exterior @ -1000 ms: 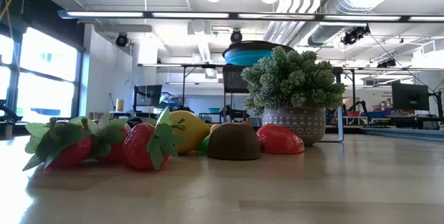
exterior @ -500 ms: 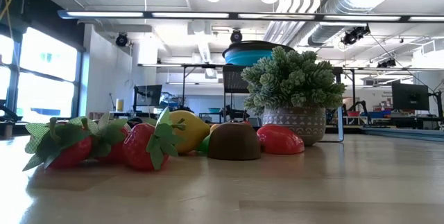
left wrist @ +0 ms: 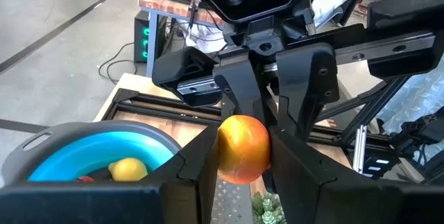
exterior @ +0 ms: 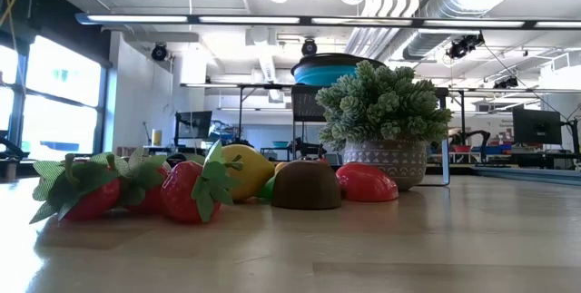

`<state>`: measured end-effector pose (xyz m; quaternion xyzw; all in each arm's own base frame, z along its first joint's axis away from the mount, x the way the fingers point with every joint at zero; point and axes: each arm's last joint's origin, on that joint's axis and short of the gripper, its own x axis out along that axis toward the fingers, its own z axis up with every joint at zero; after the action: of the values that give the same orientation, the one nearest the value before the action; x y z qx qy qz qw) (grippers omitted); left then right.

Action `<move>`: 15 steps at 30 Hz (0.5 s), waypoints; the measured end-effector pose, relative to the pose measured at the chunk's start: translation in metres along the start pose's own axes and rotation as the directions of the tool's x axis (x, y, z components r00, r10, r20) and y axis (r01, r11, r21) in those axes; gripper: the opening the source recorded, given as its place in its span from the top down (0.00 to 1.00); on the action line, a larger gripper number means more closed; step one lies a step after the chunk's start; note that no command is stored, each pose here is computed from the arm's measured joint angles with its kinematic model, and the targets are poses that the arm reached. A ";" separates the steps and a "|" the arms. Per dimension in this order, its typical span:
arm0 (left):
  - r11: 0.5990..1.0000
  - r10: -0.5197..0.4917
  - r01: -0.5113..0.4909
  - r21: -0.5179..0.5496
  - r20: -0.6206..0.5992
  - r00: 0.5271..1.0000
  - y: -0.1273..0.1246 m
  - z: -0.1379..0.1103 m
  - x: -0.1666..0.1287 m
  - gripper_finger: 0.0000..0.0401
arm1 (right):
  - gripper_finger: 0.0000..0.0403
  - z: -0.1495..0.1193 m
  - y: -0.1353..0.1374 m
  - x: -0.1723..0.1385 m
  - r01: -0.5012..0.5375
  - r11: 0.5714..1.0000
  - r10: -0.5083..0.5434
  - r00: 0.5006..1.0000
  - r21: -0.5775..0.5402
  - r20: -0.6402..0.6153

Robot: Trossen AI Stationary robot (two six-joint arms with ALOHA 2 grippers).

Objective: Pick & Place Fruit
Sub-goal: Put the orange pear into the blue strainer bowl

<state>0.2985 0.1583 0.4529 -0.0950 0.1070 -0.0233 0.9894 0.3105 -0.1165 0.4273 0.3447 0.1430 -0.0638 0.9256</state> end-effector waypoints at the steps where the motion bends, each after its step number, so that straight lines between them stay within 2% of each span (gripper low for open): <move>1: 1.000 0.000 0.000 0.000 0.000 1.000 0.000 0.000 0.000 0.72 | 0.99 0.000 0.000 0.000 0.000 1.000 0.000 1.000 -0.008 0.000; 7: 0.998 0.009 -0.010 -0.057 -0.008 1.000 0.000 -0.001 0.000 0.70 | 0.99 0.000 0.000 0.000 -0.009 1.000 0.009 1.000 -0.011 -0.005; 12: 0.996 0.068 -0.069 -0.063 -0.014 0.998 0.003 -0.002 0.000 0.59 | 0.99 0.000 0.001 -0.001 -0.024 1.000 0.024 1.000 -0.012 -0.009; 15: 0.996 0.070 -0.071 -0.062 -0.012 0.997 0.003 -0.002 0.000 0.53 | 0.99 -0.001 0.001 -0.001 -0.019 1.000 0.018 1.000 -0.009 -0.016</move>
<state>0.2986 0.1609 0.4503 -0.1218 0.1159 0.0147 0.9856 0.3092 -0.1150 0.4282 0.3422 0.1474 -0.0518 0.9265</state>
